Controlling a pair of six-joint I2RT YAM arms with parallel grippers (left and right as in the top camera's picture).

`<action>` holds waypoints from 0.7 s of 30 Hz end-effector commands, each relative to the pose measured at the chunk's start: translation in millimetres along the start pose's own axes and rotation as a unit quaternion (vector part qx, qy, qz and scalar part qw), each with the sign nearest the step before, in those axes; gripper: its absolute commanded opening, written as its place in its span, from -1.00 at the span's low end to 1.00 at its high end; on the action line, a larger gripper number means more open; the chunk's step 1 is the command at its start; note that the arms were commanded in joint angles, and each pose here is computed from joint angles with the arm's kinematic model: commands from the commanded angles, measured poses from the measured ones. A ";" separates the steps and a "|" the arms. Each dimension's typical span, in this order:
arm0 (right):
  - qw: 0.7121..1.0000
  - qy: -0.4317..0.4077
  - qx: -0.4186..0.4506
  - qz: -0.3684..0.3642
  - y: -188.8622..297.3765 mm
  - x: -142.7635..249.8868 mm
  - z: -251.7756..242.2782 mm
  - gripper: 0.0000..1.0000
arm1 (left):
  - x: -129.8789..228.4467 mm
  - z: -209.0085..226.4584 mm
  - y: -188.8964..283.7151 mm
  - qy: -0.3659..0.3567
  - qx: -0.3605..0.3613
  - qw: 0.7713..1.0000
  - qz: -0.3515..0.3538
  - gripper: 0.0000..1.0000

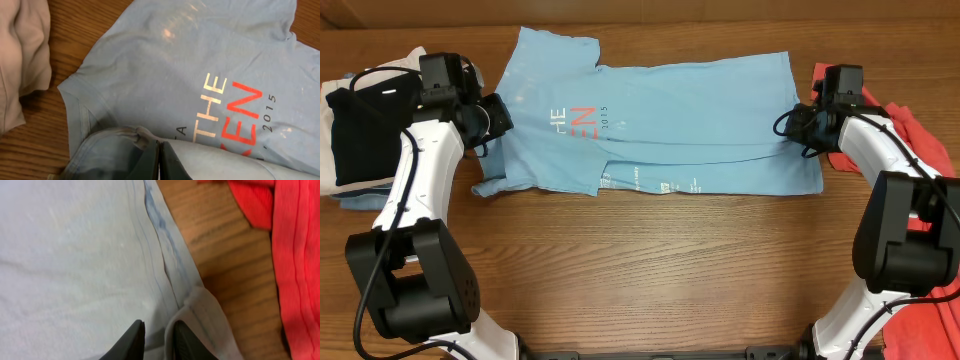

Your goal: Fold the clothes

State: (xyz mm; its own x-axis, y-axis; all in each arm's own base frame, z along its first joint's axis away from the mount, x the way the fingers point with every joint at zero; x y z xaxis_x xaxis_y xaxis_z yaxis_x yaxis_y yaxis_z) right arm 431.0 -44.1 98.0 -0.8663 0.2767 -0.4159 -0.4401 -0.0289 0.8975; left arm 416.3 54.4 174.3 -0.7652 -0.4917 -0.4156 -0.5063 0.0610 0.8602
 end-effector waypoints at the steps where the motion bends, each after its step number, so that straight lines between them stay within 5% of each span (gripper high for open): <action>1: 1.000 0.002 0.000 -0.020 1.0 -7.3 1.2 -0.53 | -2.5 0.9 7.4 0.015 -0.004 1.000 -0.003 -0.92; 14: 0.998 0.005 -0.006 -0.058 2.0 -20.6 3.4 -0.54 | 17.7 -17.6 10.5 0.053 0.095 0.991 0.078 -0.92; 21: 0.998 0.005 -0.006 -0.058 2.0 -20.6 3.4 -0.54 | 14.3 -13.2 14.4 0.140 0.123 0.978 0.096 -0.92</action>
State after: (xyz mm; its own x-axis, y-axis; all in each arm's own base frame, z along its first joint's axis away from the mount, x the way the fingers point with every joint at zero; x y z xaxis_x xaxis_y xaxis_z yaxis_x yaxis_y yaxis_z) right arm 447.0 -45.8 106.7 -0.8187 0.2703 -0.5066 -0.5304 -0.0181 0.8475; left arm 402.0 32.0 172.6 -0.7880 -0.5851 -0.1915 -0.4370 0.3125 0.8435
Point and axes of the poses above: each gripper's point midway between its finger pads, its own y axis back along the fingers, its own z axis along the line the jaws close on, x = y × z, the point moved 7 cm from there along y, back along the fingers, and after that the axes turned 6 degrees about y, right-handed, at the moved point
